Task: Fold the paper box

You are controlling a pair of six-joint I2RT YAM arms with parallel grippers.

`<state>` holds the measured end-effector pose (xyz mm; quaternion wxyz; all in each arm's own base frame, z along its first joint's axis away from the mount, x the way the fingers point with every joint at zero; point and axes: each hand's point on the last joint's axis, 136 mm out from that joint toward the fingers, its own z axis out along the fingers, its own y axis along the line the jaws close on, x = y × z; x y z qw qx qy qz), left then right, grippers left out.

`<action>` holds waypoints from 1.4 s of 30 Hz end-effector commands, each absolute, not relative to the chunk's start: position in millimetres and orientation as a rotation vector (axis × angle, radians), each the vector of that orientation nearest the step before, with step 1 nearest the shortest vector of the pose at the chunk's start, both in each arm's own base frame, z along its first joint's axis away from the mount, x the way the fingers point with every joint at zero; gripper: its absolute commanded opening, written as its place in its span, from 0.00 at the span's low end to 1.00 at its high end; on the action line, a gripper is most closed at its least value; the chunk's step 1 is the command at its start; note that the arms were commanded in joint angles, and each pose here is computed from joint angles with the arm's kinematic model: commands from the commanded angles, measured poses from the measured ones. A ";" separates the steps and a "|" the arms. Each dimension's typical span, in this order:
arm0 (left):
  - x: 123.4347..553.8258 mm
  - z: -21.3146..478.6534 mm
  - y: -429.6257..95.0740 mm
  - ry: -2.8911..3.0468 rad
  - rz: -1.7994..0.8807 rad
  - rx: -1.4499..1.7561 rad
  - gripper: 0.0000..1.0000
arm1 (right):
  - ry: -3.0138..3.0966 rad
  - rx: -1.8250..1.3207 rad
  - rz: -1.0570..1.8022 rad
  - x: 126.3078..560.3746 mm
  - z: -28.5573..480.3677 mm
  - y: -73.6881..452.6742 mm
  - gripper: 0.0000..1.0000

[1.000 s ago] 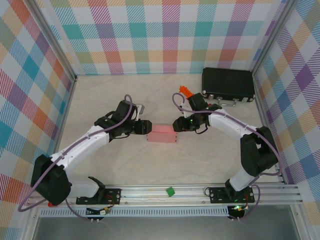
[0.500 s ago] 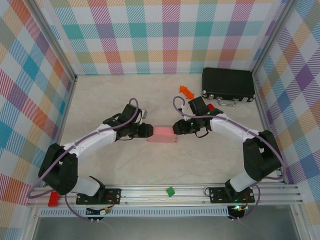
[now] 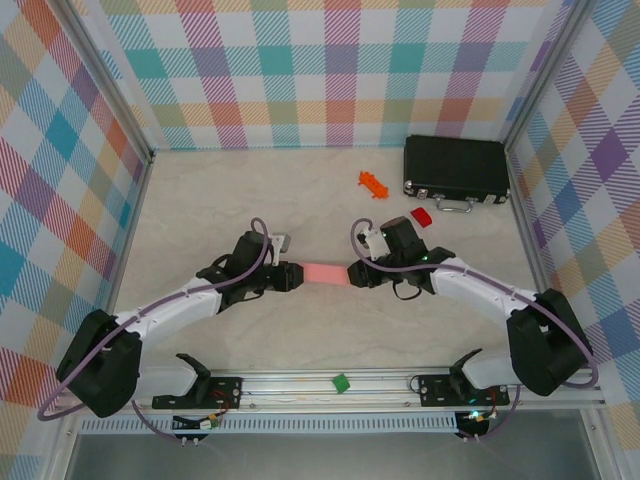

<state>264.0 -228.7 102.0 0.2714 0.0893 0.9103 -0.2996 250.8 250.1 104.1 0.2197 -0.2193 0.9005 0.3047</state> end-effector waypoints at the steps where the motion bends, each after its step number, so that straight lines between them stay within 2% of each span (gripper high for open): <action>1: 243.4 58.2 -226.3 2.562 -0.796 0.224 0.33 | 2.616 -0.639 0.784 225.7 64.4 240.6 0.35; 7: 241.8 46.2 -227.6 2.561 -0.804 0.210 0.34 | 2.631 -0.597 0.701 230.5 55.8 233.0 0.39; 11: 246.2 49.7 -223.5 2.550 -0.761 0.202 0.36 | 2.610 -0.493 0.552 245.7 58.1 216.1 0.46; 15: 261.0 69.3 -201.7 2.479 -0.598 0.143 0.40 | 2.557 -0.325 0.315 268.1 69.5 183.7 0.49; 18: 276.6 91.4 -168.4 2.412 -0.368 0.042 0.42 | 2.508 -0.154 0.148 286.4 83.8 152.4 0.52; 27: 310.7 154.0 -56.7 2.133 0.255 -0.239 0.74 | 2.388 0.209 -0.051 329.2 107.1 58.4 0.61; 30: 322.6 155.1 -37.3 2.102 0.328 -0.253 0.79 | 2.342 0.281 -0.077 339.2 111.0 29.6 0.64; 33: 333.8 150.3 -19.1 2.073 0.395 -0.279 0.89 | 2.274 0.269 -0.091 350.4 117.2 14.2 0.65; 36: 348.5 143.7 -14.7 2.081 0.368 -0.244 0.94 | 2.207 0.235 -0.094 360.9 119.4 5.6 0.70; 38: 356.1 141.3 -14.5 2.063 0.361 -0.208 1.00 | 2.159 0.188 -0.067 367.6 117.6 4.8 0.71; 42: 367.8 125.7 -10.7 2.070 0.282 -0.157 1.00 | 2.086 0.177 -0.014 375.5 115.1 -1.1 0.74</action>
